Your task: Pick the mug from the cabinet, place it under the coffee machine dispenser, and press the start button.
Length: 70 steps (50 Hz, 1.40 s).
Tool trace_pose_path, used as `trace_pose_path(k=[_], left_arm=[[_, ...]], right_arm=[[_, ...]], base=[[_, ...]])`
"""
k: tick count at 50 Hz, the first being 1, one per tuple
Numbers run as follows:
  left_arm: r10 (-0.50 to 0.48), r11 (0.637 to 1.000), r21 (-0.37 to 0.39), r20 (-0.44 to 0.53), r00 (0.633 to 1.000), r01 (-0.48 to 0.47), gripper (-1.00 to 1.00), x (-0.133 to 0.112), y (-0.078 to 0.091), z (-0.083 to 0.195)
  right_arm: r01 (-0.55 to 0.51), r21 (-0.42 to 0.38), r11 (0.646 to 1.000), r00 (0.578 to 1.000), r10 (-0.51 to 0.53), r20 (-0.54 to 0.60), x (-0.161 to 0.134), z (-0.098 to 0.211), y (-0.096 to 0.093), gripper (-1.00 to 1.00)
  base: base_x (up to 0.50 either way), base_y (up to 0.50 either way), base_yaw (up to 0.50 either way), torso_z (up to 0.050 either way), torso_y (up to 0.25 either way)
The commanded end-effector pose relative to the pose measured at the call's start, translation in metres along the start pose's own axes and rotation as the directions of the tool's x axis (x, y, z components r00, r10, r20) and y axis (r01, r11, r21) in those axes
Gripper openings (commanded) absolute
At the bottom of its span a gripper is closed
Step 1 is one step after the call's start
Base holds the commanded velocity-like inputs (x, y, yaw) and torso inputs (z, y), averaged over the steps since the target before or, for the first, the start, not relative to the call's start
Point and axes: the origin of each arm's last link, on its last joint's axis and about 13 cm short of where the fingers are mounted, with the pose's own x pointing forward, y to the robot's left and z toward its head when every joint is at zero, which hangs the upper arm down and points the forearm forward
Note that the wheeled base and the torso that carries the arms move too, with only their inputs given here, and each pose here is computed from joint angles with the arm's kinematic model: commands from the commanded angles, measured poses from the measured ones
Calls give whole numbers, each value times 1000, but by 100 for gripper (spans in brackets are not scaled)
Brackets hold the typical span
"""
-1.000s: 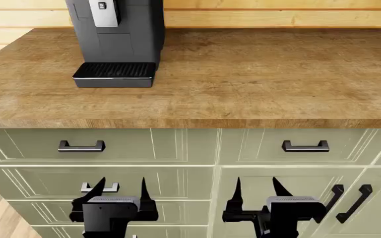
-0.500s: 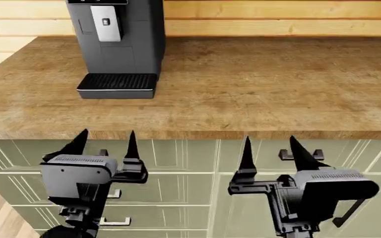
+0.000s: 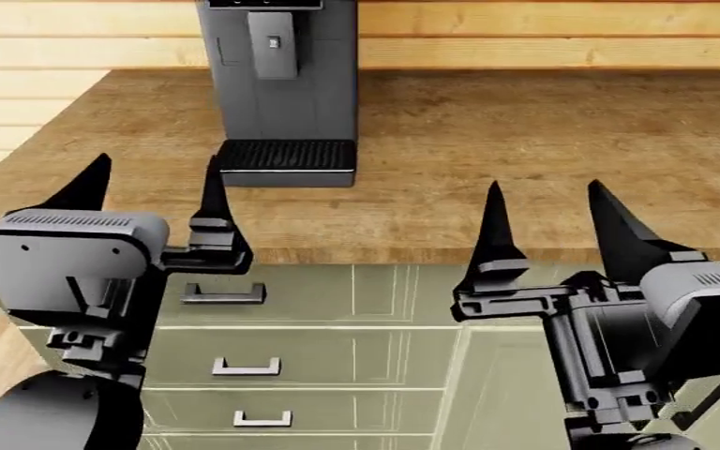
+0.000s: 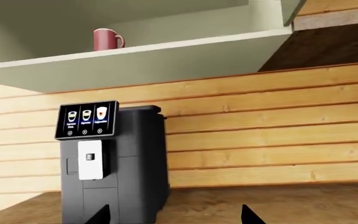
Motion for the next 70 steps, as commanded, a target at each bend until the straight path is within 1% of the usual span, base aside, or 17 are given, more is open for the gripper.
trace_pose_path(k=[1,12,47,53,58,62,65,67,70], left_arm=[[22,999,36,13,1000,-22,100,2,1,8],[26,997,68,10,1000,-26,100,1,0,8],[17,996,90,-16,1000,-16,100,1,-2,4],[11,996,90,-18,1000,-9,100,1,-3,4],[6,996,89,-19,1000,-5,100,0,-4,4],[14,999,52,-42,999,-12,100,3,-3,2],[35,999,-16,-66,997,-36,100,14,-3,5],[61,996,-58,-103,993,-67,100,27,-3,7],[104,986,-115,-166,981,-124,100,60,-3,7]], right_arm=[[-15,8,1000,1000,15,14,-1,7,2,100],[-14,-29,999,999,15,31,-4,10,4,100],[-6,-34,999,999,8,42,-6,12,5,100],[14,-81,997,999,-10,51,-7,13,7,100],[18,-88,996,998,-13,56,-7,13,7,100],[34,-81,996,997,-28,68,-9,17,6,100],[58,-72,996,994,-51,95,-8,27,4,100],[71,-75,995,992,-62,110,-5,41,1,100],[81,-92,992,989,-69,130,-1,72,1,100]], base=[[12,500,0,0,0],[67,500,0,0,0],[118,500,0,0,0],[125,500,0,0,0],[136,500,0,0,0],[144,500,0,0,0],[177,500,0,0,0],[0,0,0,0,0],[0,0,0,0,0]])
